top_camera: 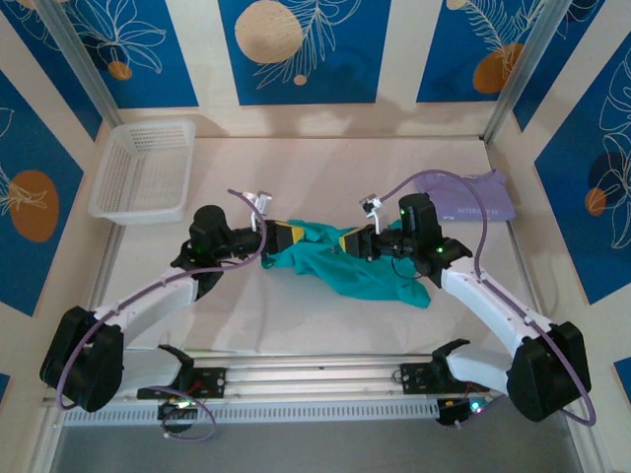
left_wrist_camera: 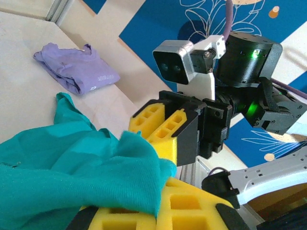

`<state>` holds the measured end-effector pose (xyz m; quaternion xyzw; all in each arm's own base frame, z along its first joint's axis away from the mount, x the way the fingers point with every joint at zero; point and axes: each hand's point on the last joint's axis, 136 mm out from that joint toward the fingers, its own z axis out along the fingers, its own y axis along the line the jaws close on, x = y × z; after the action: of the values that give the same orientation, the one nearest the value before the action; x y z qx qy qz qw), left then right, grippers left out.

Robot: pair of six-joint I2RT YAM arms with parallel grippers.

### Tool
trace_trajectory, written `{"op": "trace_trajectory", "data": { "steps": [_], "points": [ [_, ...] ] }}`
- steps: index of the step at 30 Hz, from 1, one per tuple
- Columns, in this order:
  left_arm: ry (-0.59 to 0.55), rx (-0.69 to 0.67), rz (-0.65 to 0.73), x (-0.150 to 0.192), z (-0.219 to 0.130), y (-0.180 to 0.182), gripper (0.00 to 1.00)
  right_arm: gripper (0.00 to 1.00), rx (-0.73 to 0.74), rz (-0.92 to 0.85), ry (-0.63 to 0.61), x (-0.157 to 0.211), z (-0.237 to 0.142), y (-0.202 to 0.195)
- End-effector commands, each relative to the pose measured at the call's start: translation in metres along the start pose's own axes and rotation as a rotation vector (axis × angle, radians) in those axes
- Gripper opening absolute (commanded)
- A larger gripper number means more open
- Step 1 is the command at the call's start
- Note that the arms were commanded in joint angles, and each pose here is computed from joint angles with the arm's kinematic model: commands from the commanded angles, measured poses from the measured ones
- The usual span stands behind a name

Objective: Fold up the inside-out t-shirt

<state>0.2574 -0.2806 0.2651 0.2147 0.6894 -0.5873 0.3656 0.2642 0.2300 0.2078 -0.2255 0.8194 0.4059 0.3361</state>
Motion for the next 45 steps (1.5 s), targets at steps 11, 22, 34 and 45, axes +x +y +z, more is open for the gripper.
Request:
{"op": "trace_trajectory", "data": {
  "steps": [11, 22, 34, 45],
  "points": [
    [-0.017, 0.022, 0.044, -0.006, -0.003, -0.008, 0.0, 0.32, -0.097, -0.308, -0.113, -0.026, -0.025, 0.082],
    [-0.014, 0.027, 0.053, -0.005, -0.003, -0.01, 0.0, 0.33, -0.189, -0.185, -0.075, -0.029, 0.016, 0.081],
    [-0.01, 0.022, 0.053, -0.003, -0.003, -0.008, 0.0, 0.23, -0.226, -0.18, -0.084, -0.036, 0.024, 0.085],
    [0.009, -0.065, 0.082, 0.005, -0.006, 0.008, 0.16, 0.0, -0.283, -0.183, -0.103, -0.049, 0.004, 0.105]
  ]
}}
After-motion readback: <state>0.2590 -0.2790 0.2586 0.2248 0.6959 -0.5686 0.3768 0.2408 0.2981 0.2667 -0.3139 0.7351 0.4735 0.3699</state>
